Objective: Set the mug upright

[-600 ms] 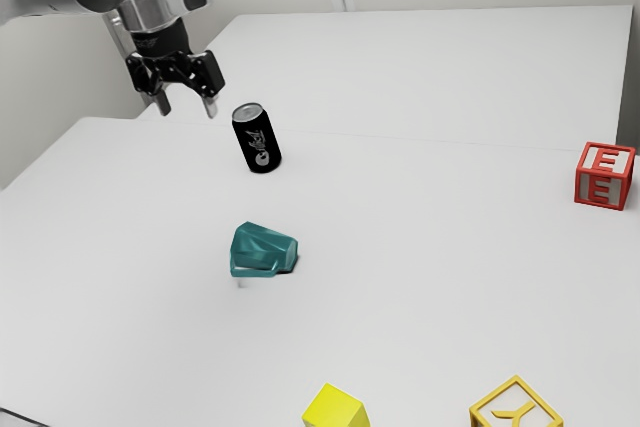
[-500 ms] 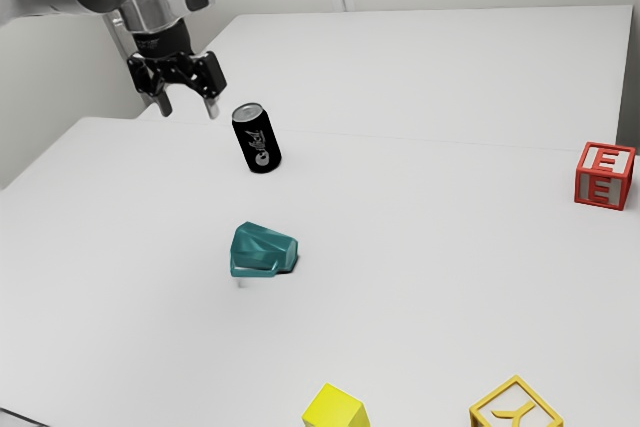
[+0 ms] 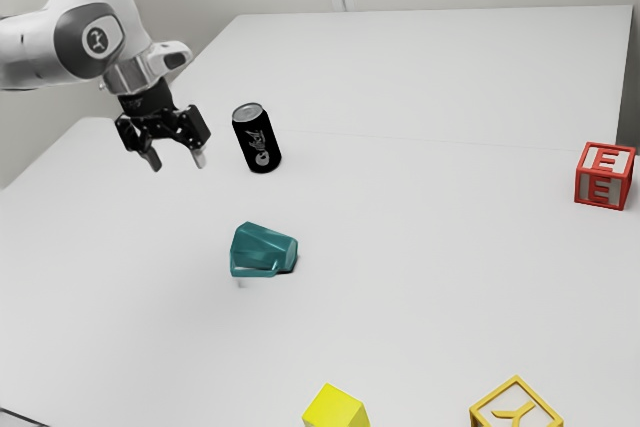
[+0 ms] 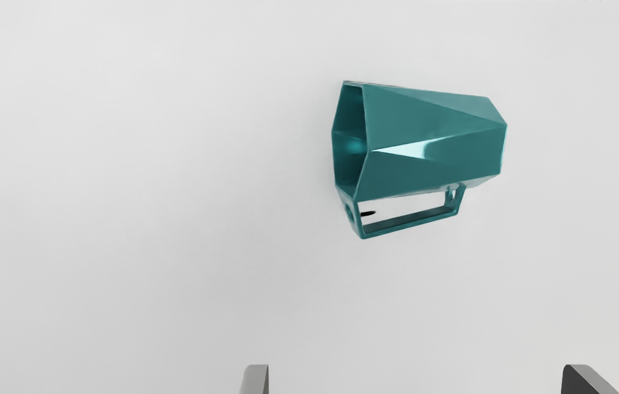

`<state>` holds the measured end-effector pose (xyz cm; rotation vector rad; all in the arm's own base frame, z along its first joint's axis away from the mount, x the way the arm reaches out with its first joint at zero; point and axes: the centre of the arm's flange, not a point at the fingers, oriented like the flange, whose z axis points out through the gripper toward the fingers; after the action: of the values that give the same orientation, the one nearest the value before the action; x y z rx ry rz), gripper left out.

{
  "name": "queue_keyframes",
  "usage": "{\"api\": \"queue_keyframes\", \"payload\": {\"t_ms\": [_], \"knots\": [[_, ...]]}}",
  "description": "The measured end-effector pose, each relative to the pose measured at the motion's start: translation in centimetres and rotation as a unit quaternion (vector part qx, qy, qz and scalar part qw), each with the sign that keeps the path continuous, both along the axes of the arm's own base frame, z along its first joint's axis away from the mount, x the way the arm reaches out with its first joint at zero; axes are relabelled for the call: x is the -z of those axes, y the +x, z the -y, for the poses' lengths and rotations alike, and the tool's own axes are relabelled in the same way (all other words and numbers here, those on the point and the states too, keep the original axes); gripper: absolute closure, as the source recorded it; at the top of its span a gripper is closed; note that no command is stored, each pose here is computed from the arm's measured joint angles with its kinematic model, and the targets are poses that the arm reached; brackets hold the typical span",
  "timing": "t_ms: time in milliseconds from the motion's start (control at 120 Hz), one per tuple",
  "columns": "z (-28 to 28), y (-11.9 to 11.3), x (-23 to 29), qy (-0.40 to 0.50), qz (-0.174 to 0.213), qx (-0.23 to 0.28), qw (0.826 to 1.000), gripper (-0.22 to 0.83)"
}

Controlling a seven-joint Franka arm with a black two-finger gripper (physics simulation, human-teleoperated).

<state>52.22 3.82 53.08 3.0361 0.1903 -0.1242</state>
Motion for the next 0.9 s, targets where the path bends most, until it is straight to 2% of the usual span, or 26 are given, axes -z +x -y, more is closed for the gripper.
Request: {"api": "queue_keyframes", "payload": {"t_ms": [333, 567, 900], "knots": [[-3.8, -0.6, 7.0, -0.114, 0.057, -0.025, 0.992, 0.02], [-5.7, -1.9, 11.7, -0.184, 0.095, -0.03, 0.978, 0.02], [-6.6, -1.9, 17.3, -0.261, 0.139, -0.021, 0.955, 0.02]]}}
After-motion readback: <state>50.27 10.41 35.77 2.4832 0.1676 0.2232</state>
